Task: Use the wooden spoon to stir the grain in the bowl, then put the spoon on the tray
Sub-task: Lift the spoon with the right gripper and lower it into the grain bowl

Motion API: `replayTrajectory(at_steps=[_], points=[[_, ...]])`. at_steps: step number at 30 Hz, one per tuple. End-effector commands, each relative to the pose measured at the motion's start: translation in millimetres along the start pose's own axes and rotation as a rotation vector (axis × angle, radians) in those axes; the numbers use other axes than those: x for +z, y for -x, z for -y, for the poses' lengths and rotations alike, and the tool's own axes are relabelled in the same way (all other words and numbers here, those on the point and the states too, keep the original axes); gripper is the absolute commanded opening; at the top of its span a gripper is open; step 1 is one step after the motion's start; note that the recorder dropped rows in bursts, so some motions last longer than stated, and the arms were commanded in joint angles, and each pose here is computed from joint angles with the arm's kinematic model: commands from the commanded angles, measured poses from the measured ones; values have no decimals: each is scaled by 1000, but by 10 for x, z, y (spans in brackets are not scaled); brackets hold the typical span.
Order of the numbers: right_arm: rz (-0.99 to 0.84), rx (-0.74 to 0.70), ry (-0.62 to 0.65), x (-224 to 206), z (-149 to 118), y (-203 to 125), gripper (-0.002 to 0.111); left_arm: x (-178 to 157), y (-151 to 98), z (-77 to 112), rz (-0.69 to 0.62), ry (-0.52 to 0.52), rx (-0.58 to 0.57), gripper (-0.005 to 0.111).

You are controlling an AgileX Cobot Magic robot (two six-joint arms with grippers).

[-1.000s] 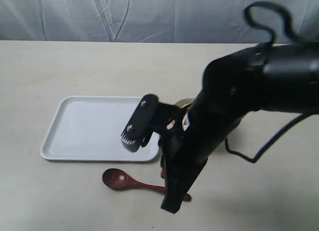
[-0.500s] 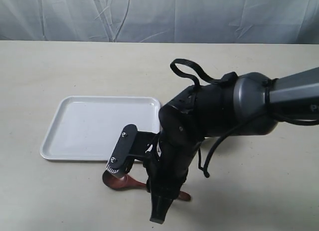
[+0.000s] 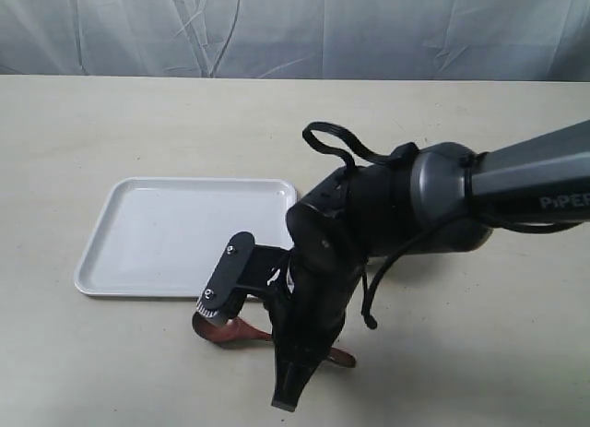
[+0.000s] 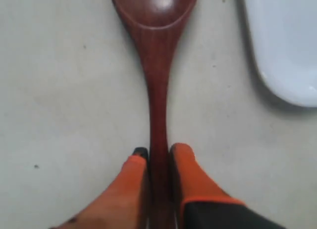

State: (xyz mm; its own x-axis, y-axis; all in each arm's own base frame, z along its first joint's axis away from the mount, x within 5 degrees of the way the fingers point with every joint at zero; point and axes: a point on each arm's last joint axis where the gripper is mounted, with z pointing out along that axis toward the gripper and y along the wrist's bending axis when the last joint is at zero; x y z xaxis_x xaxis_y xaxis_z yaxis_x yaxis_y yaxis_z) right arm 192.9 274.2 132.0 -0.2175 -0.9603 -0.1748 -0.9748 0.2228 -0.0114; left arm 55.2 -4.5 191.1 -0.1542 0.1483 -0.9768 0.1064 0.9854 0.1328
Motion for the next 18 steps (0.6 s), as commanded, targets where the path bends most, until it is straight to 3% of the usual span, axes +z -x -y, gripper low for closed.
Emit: replayTrajectory(at_steps=[1, 4, 5, 7, 13, 18], points=[[13, -33, -40, -706, 45, 78, 0, 0, -2, 2, 10, -1, -5, 0], [-37, -24, -209, -1221, 338, -96, 0, 0, -2, 1, 9, 0, -3, 0], [-95, 6, -319, -1382, 545, -258, 0, 0, -2, 1, 9, 0, -3, 0], [-196, 80, -414, -1492, 852, -535, 0, 0, -2, 1, 9, 0, -3, 0], [-260, 200, -420, -1402, 1255, -856, 0, 0, -2, 1, 9, 0, -3, 0], [-330, 56, -384, -1310, 1286, -866, 0, 0, -2, 1, 9, 0, -3, 0]])
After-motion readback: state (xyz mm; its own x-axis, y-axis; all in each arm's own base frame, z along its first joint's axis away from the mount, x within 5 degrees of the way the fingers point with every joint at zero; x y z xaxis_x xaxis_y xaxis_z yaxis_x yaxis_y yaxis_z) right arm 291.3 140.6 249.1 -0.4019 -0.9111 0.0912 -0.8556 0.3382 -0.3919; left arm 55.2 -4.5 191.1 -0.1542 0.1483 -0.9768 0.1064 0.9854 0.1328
